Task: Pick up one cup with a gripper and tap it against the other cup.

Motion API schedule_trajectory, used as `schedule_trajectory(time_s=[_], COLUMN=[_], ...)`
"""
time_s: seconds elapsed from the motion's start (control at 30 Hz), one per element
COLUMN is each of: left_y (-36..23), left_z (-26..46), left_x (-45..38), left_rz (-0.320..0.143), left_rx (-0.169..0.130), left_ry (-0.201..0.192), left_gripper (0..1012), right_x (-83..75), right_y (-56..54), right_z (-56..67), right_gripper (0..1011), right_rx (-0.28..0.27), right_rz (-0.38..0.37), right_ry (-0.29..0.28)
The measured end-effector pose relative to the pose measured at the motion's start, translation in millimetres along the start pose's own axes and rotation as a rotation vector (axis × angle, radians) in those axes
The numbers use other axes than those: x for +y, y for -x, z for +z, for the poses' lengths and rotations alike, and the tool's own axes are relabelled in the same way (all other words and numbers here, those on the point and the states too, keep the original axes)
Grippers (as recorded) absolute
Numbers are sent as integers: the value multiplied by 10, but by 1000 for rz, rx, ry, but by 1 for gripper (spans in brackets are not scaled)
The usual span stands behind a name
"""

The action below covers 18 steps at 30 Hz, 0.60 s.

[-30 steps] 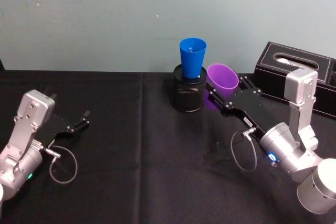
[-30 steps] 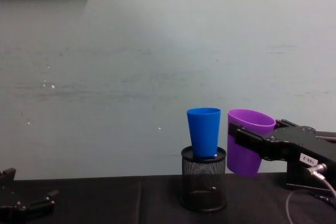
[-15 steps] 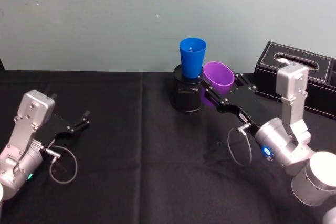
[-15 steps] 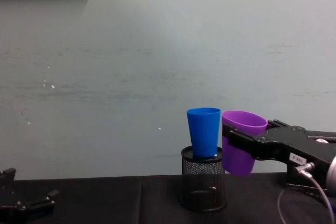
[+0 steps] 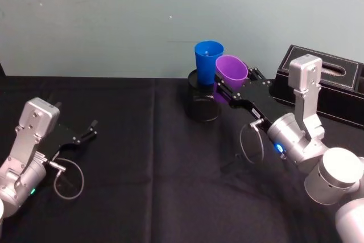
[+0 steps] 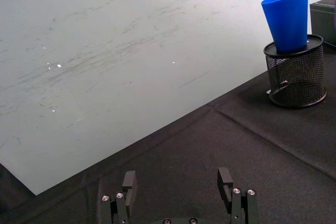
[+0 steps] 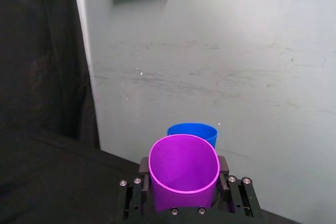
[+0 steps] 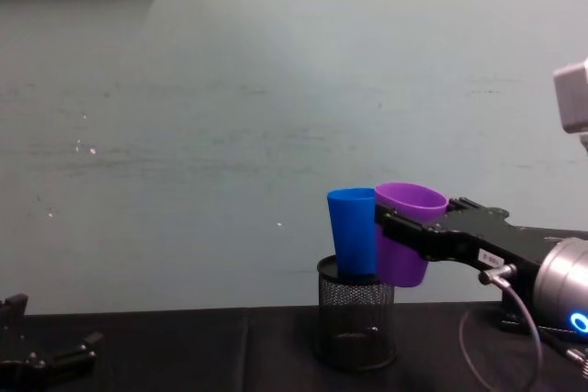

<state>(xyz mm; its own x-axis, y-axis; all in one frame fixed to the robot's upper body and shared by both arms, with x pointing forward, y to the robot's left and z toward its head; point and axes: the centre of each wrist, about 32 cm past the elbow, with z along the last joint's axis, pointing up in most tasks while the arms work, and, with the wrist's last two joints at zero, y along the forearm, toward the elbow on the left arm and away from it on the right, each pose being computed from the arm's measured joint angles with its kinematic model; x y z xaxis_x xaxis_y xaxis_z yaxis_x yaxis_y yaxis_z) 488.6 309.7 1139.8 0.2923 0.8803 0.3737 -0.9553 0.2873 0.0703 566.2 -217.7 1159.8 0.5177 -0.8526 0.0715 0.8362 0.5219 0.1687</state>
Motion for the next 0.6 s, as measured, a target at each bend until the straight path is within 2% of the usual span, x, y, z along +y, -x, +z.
schedule_trajectory(time_s=[0.6], left_y=[0], left_z=[0], left_x=[0], left_rz=[0], left_rx=[0], left_ry=[0], left_gripper=[1012], right_x=[194], right_y=[-88], right_z=[2], right_gripper=[731], right_rx=[-9], right_rz=[3], right_ry=[-23])
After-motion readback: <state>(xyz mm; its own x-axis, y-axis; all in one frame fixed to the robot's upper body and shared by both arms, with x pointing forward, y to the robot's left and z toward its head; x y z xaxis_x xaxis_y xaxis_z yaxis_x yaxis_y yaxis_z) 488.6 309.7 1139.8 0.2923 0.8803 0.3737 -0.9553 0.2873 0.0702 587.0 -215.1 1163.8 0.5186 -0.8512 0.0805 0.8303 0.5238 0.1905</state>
